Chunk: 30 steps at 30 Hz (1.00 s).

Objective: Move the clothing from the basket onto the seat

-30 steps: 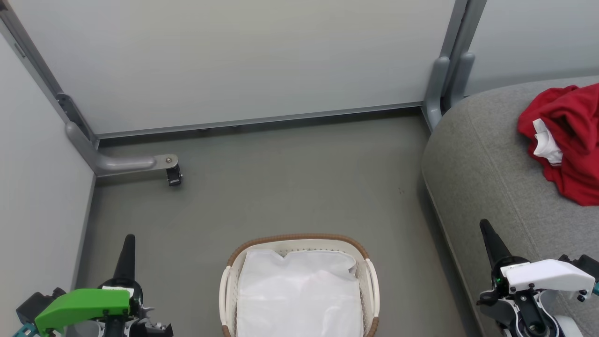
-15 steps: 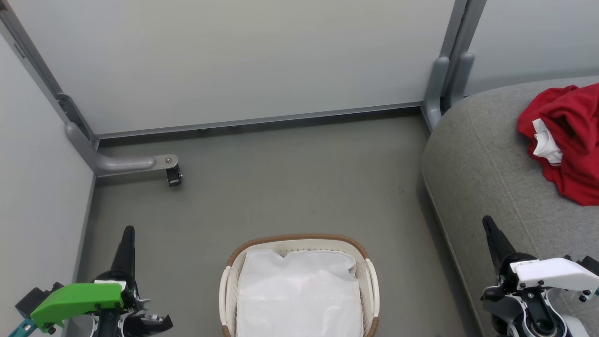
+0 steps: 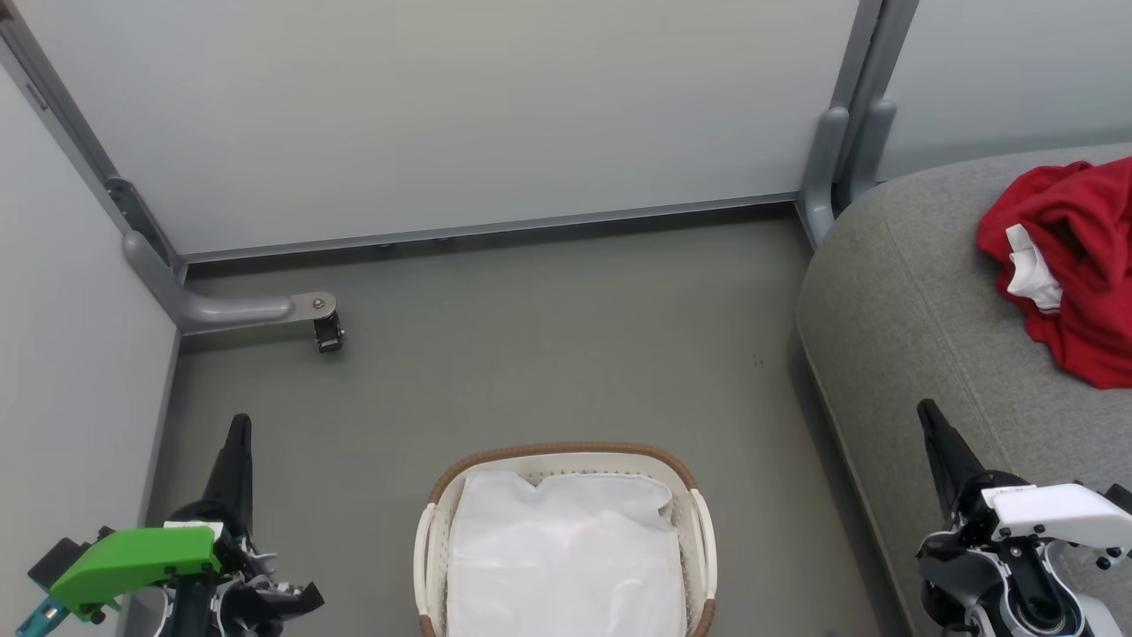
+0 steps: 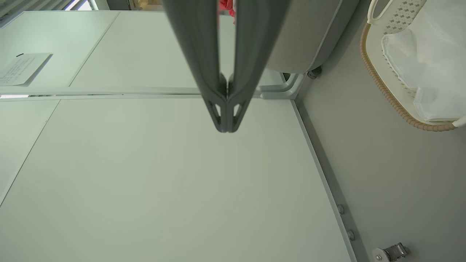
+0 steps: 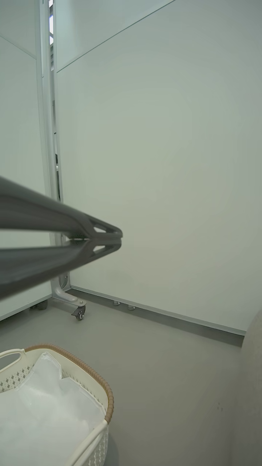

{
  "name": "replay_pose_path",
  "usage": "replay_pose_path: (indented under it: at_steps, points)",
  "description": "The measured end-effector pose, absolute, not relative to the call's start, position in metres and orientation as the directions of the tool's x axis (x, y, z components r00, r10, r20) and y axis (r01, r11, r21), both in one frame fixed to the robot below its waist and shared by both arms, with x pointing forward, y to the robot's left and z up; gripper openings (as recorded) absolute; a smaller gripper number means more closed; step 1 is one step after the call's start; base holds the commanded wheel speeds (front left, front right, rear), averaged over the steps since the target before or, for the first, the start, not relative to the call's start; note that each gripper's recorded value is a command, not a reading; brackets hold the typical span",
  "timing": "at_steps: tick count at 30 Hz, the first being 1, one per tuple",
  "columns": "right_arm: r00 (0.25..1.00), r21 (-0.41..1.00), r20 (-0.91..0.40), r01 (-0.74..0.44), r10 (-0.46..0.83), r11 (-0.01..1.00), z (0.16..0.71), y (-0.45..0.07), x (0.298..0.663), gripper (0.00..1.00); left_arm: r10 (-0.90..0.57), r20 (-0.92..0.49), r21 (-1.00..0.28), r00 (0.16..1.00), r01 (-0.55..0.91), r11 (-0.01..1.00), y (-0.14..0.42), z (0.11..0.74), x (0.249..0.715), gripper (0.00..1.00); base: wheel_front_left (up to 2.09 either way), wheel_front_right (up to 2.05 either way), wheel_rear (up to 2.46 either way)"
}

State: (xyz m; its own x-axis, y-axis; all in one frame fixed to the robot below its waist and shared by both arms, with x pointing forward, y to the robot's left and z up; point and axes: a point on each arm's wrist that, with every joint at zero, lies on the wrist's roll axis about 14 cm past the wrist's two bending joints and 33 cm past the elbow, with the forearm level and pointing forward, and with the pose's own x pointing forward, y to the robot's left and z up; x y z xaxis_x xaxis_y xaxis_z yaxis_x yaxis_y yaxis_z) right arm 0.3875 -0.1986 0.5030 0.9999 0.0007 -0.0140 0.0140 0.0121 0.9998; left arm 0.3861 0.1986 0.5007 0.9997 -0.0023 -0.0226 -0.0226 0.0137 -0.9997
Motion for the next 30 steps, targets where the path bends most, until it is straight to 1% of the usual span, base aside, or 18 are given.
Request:
replay_pose_path:
  at_steps: [3, 30]
  points:
    - [1.0, 1.0, -0.01, 0.01, 0.0, -0.004, 0.5041, -0.1993, 0.3876, 0.0, 0.0, -0.014, -1.0, 1.0, -0.014, -0.005, 0.1992, 0.5032, 0.3875, 0.0, 0.0, 0.0, 0.0]
    - [1.0, 1.0, -0.009, 0.009, 0.001, -0.005, 0.5044, -0.1994, 0.3877, 0.0, 0.0, -0.012, -1.0, 1.0, -0.012, -0.005, 0.1992, 0.5039, 0.3878, 0.0, 0.0, 0.0, 0.0]
